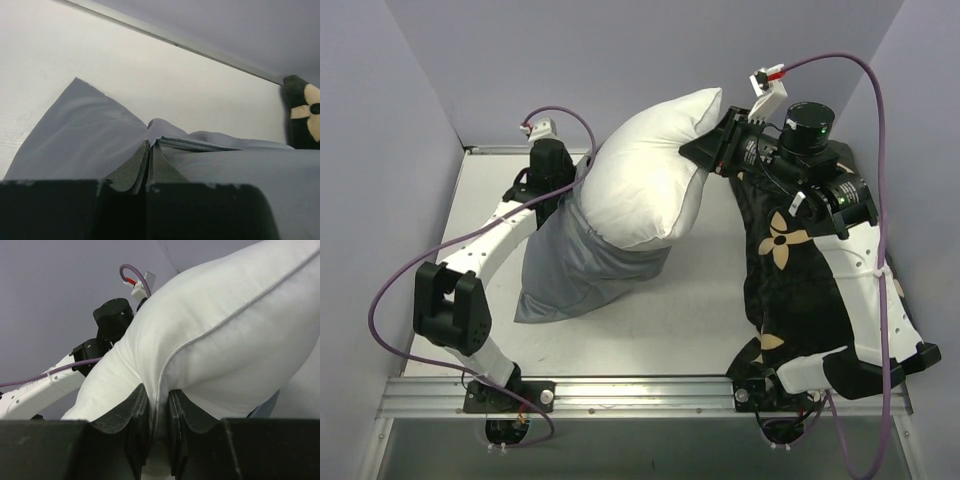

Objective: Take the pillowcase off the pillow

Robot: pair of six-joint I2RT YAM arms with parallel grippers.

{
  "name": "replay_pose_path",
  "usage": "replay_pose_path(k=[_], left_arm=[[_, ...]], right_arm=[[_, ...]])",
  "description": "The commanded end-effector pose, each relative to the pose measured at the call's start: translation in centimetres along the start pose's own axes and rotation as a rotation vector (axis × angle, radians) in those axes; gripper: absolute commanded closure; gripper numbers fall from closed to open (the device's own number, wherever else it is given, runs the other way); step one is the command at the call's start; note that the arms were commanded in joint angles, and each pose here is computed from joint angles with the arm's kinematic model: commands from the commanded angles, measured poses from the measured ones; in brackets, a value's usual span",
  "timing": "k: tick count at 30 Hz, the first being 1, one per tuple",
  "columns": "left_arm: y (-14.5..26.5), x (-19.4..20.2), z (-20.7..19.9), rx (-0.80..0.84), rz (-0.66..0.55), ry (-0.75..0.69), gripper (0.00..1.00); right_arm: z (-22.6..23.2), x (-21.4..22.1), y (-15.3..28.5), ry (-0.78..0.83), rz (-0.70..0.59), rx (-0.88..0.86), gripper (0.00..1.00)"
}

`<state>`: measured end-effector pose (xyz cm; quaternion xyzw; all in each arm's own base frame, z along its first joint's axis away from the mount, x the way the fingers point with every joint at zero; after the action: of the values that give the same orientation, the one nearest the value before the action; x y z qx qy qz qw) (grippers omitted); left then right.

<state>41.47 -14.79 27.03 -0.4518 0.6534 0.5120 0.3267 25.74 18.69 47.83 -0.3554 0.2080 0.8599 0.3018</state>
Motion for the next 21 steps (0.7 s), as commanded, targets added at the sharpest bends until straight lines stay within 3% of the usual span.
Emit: replay_pose_path(k=[1,4,6,8,9,11,12,18,21], left_arm=[[-2.3,3.0,4.1,-0.169,0.085,-0.002,1.00],[-2.9,3.0,4.3,-0.170,0.111,-0.016,1.00],[-2.1,1.8,3.1,-0.082,0.106,-0.013,0.98],[-0.7,0.4,1.3,0.030,0.053,-0.037,0.70],[0.2,-0.3,0.9,0.040,0.031,-0.048,0.44],[2.9,-2.4,0.0,0.076,-0.025,-0.061,0.30],[3.9,-2.9,-0.3,0.100,-0.035,-0.060,0.05],[13.7,-6.5,0.2,0.164,-0.209,-0.021,0.02],[16.2,-5.2,1.1,0.177,-0.221,-0.035,0.02]], right_arm=[[5.2,-3.9,4.2,0.106,-0.211,-0.187,1.00],[5.2,-4.4,4.6,0.106,-0.244,-0.167,1.00],[4.9,-4.6,4.5,0.100,-0.258,-0.135,1.00],[4.0,-4.9,4.1,0.088,-0.289,-0.067,1.00],[3.6,-5.0,3.9,0.085,-0.299,-0.045,1.00],[2.5,-5.4,3.4,0.085,-0.335,0.029,1.00],[2.2,-5.6,3.1,0.085,-0.346,0.049,1.00],[0.6,-7.1,2.9,0.075,-0.449,0.202,1.00],[0.1,-7.3,2.5,0.061,-0.454,0.252,1.00]])
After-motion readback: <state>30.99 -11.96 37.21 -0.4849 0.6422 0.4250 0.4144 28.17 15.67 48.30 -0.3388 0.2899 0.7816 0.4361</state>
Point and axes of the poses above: each gripper's point midway between its finger pads, its own y axis back along the fingers, its own z axis along the line the jaws close on, x = y × z, the point moved 7 cm from there along y, back along the fingers, and after that the axes turned 9 degrees about -y, right-handed, at the moved point
